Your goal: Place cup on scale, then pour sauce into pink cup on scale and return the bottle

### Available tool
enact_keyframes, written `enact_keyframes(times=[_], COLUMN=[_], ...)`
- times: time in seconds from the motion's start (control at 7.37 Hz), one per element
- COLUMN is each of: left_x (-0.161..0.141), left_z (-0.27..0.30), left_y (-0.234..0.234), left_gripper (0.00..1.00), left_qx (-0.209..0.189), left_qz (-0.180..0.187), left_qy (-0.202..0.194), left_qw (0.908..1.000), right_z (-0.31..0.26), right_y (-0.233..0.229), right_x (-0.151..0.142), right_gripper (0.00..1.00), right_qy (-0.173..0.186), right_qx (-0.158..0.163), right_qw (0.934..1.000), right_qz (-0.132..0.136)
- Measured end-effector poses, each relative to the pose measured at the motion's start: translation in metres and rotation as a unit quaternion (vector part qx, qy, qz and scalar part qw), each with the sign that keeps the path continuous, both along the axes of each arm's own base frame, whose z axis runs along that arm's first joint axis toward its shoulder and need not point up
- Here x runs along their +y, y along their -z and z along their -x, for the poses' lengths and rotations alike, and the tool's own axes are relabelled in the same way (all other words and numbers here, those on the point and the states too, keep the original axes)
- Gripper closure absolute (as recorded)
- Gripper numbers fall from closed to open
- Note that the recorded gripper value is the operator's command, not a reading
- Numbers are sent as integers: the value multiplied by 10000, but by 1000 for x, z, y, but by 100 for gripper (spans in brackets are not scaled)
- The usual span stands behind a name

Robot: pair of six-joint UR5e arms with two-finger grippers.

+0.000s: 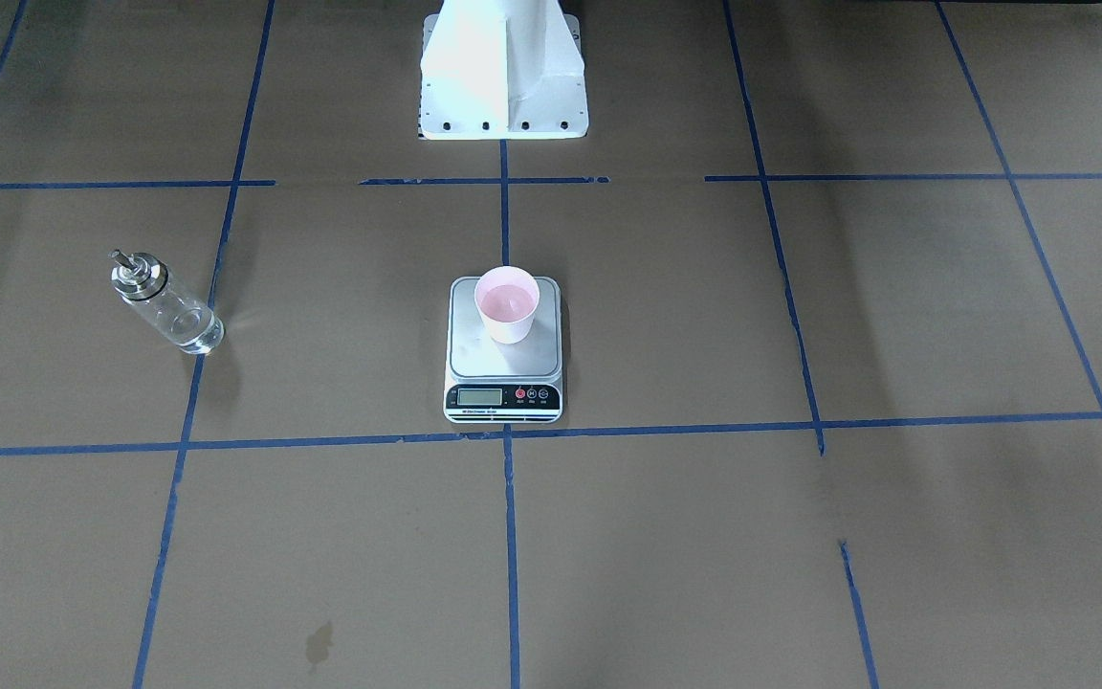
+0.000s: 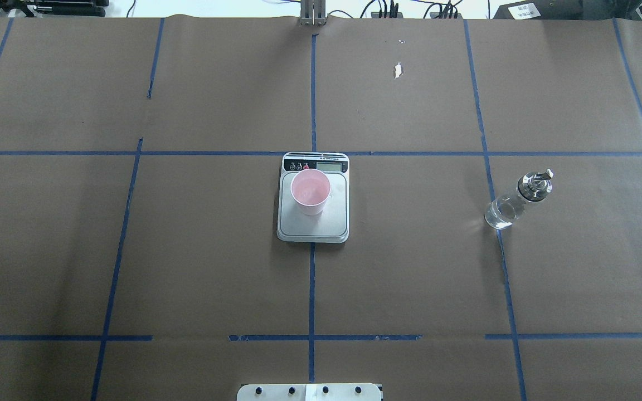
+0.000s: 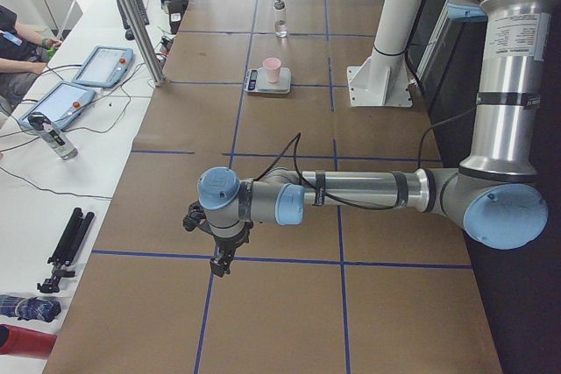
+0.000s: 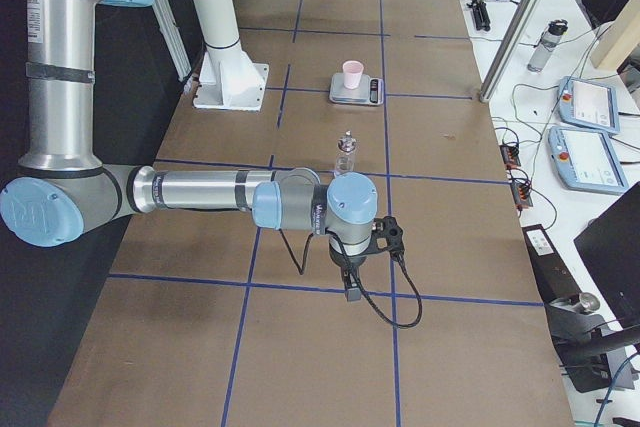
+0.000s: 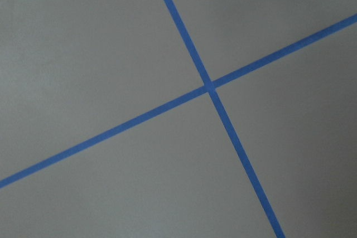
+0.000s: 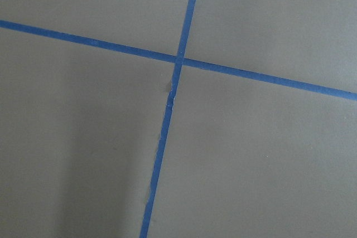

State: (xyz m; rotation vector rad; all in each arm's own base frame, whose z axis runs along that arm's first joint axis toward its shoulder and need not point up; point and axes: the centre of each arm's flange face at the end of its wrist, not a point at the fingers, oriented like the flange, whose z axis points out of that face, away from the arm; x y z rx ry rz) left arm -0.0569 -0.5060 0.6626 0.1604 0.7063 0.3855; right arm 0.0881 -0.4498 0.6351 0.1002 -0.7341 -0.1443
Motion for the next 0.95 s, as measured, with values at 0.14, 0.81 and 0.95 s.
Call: enact_keyframes(times=[0.14,0.81,0.95], left_x=[1,4,4], left_z=[0,0,-1], left_y=[1,-2,-2], left_gripper=[0,0,0], left_qx=[-5,-7,51], left_qz=[82,325,547], left_qy=[2,154,394], left_qw=[10000,9994,9977], right_z=[1,6,6], right_y=[1,4,3], right_x=[-1,-10,-10], right_gripper=[0,0,0], right_qy=[-163,-329,-358], right_qx=[-21,-123,-147], right_qw=[9998,9989,9986], right_qz=[142,325,359])
